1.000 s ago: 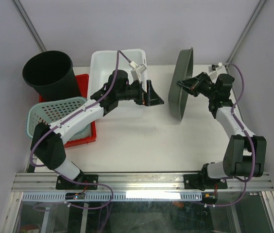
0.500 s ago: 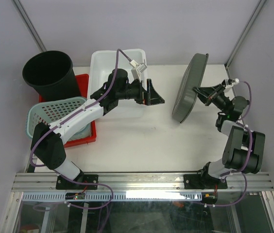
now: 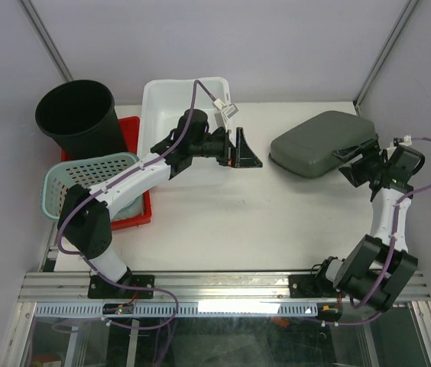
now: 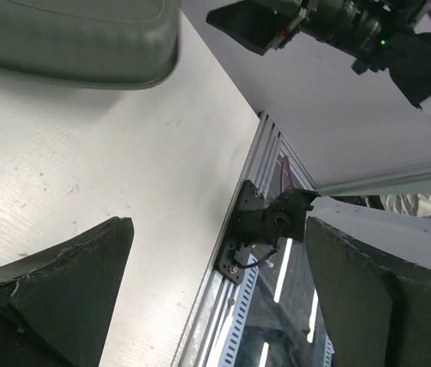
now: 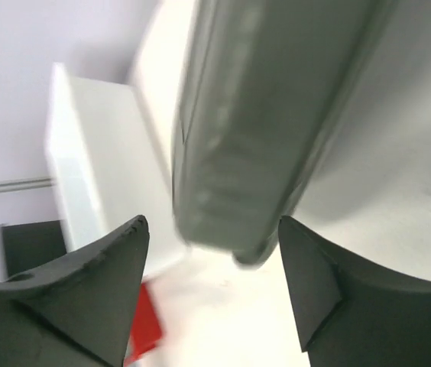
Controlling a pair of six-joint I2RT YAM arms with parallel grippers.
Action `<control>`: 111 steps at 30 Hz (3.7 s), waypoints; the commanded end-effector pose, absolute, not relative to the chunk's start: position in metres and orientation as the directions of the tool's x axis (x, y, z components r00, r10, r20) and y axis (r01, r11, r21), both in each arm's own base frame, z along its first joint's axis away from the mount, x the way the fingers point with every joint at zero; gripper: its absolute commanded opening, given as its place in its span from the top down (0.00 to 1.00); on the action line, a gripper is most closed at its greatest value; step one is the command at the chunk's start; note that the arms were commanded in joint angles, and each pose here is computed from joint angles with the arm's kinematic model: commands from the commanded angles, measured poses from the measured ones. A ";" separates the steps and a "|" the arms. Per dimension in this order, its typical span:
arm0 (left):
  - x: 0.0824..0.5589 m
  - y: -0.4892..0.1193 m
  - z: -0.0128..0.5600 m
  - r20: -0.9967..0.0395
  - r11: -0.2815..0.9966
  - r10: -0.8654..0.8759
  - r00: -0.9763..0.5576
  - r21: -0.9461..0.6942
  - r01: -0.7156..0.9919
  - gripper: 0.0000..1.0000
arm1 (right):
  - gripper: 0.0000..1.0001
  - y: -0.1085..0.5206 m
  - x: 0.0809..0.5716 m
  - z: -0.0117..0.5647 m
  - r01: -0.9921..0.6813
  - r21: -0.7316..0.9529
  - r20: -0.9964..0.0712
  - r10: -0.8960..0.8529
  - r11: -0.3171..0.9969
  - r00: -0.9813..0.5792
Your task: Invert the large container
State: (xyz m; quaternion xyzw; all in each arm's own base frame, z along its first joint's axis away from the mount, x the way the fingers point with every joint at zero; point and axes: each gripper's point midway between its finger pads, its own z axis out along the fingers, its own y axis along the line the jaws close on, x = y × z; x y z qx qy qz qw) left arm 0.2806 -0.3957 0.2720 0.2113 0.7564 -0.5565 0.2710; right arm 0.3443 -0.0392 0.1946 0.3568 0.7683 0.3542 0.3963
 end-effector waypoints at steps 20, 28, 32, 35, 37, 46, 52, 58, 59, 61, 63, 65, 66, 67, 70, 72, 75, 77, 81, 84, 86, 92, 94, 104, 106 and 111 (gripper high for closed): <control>0.276 -0.359 0.280 -0.788 0.432 -0.003 -0.616 -0.556 0.710 0.01 | 0.24 0.040 0.282 0.124 0.376 0.513 -0.454 0.616 0.772 -0.644; 0.271 -0.340 0.261 -0.805 0.496 -0.020 -0.593 -0.523 0.693 0.01 | 0.24 0.060 0.315 0.081 0.364 0.416 -0.439 0.535 0.833 -0.722; 0.271 -0.345 0.263 -0.795 0.473 -0.019 -0.606 -0.541 0.695 0.01 | 0.27 0.029 0.338 0.081 0.414 0.329 -0.539 0.528 0.849 -0.656; 0.270 -0.348 0.267 -0.793 0.463 -0.022 -0.608 -0.548 0.697 0.01 | 0.27 0.023 0.352 0.077 0.422 0.335 -0.526 0.539 0.842 -0.658; 0.274 -0.346 0.268 -0.806 0.477 -0.023 -0.592 -0.529 0.702 0.01 | 0.28 0.027 0.364 0.074 0.402 0.351 -0.524 0.533 0.846 -0.664; 0.289 -0.336 0.276 -0.851 0.559 -0.007 -0.525 -0.439 0.703 0.01 | 0.27 0.101 0.464 0.106 0.215 0.520 -0.560 0.521 0.826 -0.644; 0.294 -0.332 0.275 -0.850 0.589 -0.020 -0.526 -0.435 0.681 0.01 | 0.25 0.135 0.482 0.103 0.137 0.522 -0.555 0.458 0.842 -0.694; 0.307 -0.324 0.282 -0.883 0.647 0.000 -0.469 -0.358 0.674 0.01 | 0.31 0.143 0.457 0.082 0.087 0.457 -0.528 0.349 0.885 -0.775; 0.313 -0.320 0.285 -0.893 0.672 0.009 -0.449 -0.328 0.665 0.01 | 0.33 0.140 0.454 0.077 0.087 0.428 -0.521 0.325 0.899 -0.789; 0.320 -0.315 0.293 -0.906 0.700 0.021 -0.422 -0.288 0.653 0.01 | 0.44 0.129 0.455 0.071 0.108 0.356 -0.517 0.291 0.928 -0.805; 0.322 -0.314 0.297 -0.907 0.707 0.026 -0.420 -0.280 0.650 0.01 | 0.59 0.114 0.461 0.070 0.149 0.277 -0.537 0.282 0.949 -0.795; 0.322 -0.315 0.298 -0.903 0.703 0.018 -0.430 -0.294 0.647 0.01 | 0.61 0.099 0.471 0.071 0.189 0.215 -0.564 0.280 0.958 -0.777; 0.321 -0.317 0.297 -0.899 0.700 0.013 -0.438 -0.305 0.646 0.01 | 0.62 0.092 0.478 0.071 0.207 0.200 -0.571 0.285 0.958 -0.769; 0.320 -0.317 0.297 -0.895 0.697 0.008 -0.446 -0.315 0.644 0.01 | 0.62 0.087 0.488 0.075 0.219 0.194 -0.580 0.292 0.956 -0.760; 0.315 -0.320 0.302 -0.889 0.679 -0.011 -0.459 -0.343 0.649 0.01 | 0.64 0.072 0.519 0.082 0.268 0.191 -0.589 0.329 0.944 -0.738; 0.316 -0.318 0.305 -0.890 0.684 -0.024 -0.456 -0.347 0.642 0.01 | 0.64 0.072 0.534 0.090 0.268 0.212 -0.586 0.342 0.940 -0.734; 0.317 -0.314 0.310 -0.899 0.698 -0.031 -0.436 -0.332 0.635 0.01 | 0.64 0.086 0.539 0.112 0.224 0.257 -0.603 0.337 0.940 -0.723; 0.320 -0.312 0.313 -0.906 0.707 -0.029 -0.423 -0.317 0.632 0.01 | 0.64 0.097 0.527 0.125 0.188 0.267 -0.630 0.318 0.945 -0.709; 0.327 -0.311 0.312 -0.909 0.728 -0.028 -0.415 -0.303 0.615 0.01 | 0.64 0.103 0.477 0.125 0.158 0.281 -0.637 0.307 0.947 -0.708; 0.340 -0.309 0.303 -0.897 0.771 -0.037 -0.441 -0.306 0.558 0.01 | 0.64 0.098 0.428 0.112 0.167 0.293 -0.597 0.317 0.941 -0.737; 0.355 -0.306 0.293 -0.881 0.824 -0.046 -0.472 -0.300 0.481 0.01 | 0.62 0.097 0.394 0.111 0.163 0.316 -0.582 0.326 0.935 -0.745; 0.406 -0.308 0.274 -0.858 0.923 0.019 -0.513 -0.182 0.339 0.01 | 0.23 0.055 0.332 0.139 0.276 0.300 -0.604 0.405 0.913 -0.686; 0.423 -0.313 0.262 -0.845 0.935 0.056 -0.532 -0.143 0.326 0.01 | 0.18 0.035 0.325 0.154 0.314 0.349 -0.594 0.468 0.883 -0.654; 0.468 -0.333 0.177 -0.763 0.976 0.124 -0.634 -0.020 0.215 0.01 | 0.15 0.015 0.313 0.209 0.308 0.482 -0.633 0.568 0.821 -0.526; 0.466 -0.340 0.165 -0.745 0.971 0.130 -0.654 -0.038 0.236 0.02 | 0.15 0.012 0.309 0.210 0.317 0.465 -0.639 0.561 0.827 -0.526; 0.443 -0.384 0.171 -0.737 0.917 0.169 -0.654 -0.126 0.379 0.23 | 0.15 0.005 0.301 0.210 0.334 0.432 -0.654 0.546 0.838 -0.524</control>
